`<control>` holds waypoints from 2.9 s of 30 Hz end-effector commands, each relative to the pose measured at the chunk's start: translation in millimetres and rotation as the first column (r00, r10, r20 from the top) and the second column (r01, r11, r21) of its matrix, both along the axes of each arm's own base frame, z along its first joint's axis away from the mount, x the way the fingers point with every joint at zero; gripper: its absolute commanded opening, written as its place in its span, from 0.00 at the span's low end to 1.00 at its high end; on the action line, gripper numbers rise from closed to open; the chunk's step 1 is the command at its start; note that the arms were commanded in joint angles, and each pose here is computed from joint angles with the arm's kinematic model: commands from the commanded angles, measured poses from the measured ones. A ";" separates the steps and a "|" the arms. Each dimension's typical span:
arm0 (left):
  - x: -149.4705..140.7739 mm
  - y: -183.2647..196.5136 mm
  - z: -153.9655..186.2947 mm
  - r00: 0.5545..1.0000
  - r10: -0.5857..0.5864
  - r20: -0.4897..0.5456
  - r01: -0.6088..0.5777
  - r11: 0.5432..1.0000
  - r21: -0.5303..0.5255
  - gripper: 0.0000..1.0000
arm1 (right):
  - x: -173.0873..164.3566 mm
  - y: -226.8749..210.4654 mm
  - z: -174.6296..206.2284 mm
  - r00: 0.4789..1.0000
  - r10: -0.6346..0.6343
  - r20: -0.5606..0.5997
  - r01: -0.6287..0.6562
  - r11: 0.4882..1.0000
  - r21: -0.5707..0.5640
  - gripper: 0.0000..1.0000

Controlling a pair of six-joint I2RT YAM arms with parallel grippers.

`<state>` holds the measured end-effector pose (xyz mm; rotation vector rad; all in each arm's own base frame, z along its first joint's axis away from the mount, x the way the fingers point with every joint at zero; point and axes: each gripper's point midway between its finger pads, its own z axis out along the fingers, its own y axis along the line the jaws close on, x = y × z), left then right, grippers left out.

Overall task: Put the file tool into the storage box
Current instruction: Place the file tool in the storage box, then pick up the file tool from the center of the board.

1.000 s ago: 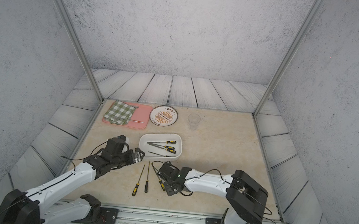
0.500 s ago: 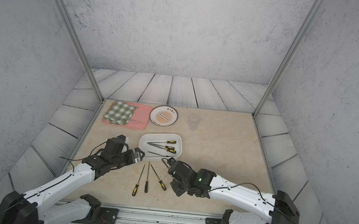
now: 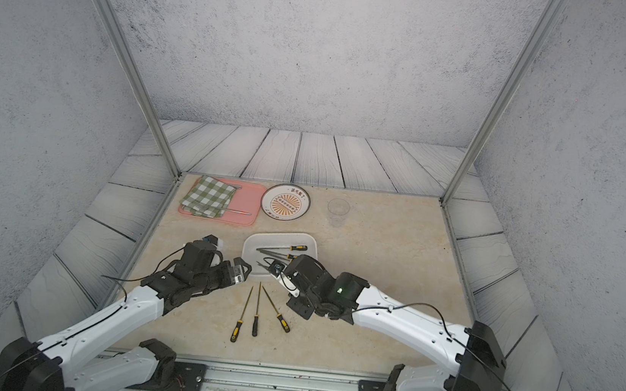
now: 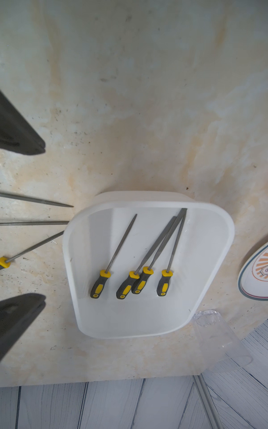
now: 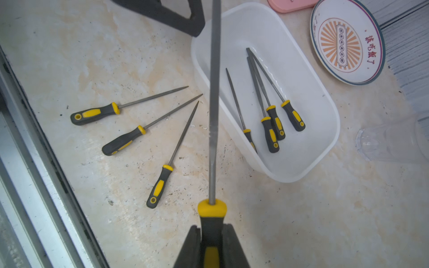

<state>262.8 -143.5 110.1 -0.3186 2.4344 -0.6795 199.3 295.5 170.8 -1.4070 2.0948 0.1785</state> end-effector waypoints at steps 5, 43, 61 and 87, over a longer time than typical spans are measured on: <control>0.6 7.2 6.0 0.999 0.013 0.043 -0.014 0.999 0.031 0.98 | 37.0 21.2 19.8 0.979 0.201 0.025 -0.202 0.976 0.081 0.07; 8.3 10.2 -1.5 1.000 0.014 0.015 -0.015 0.999 0.052 0.98 | 121.3 33.2 -99.6 0.929 0.369 -0.020 -0.362 0.899 -0.245 0.34; -1.7 10.6 -7.5 0.999 0.006 -0.037 -0.004 0.999 0.052 0.98 | 97.7 30.6 21.8 0.998 -0.056 -0.042 0.064 0.969 0.240 0.42; -7.3 30.0 -11.6 0.995 0.103 0.010 -0.103 0.993 0.065 0.99 | -39.0 19.0 -111.2 0.915 -0.216 -0.341 0.264 0.960 0.098 0.46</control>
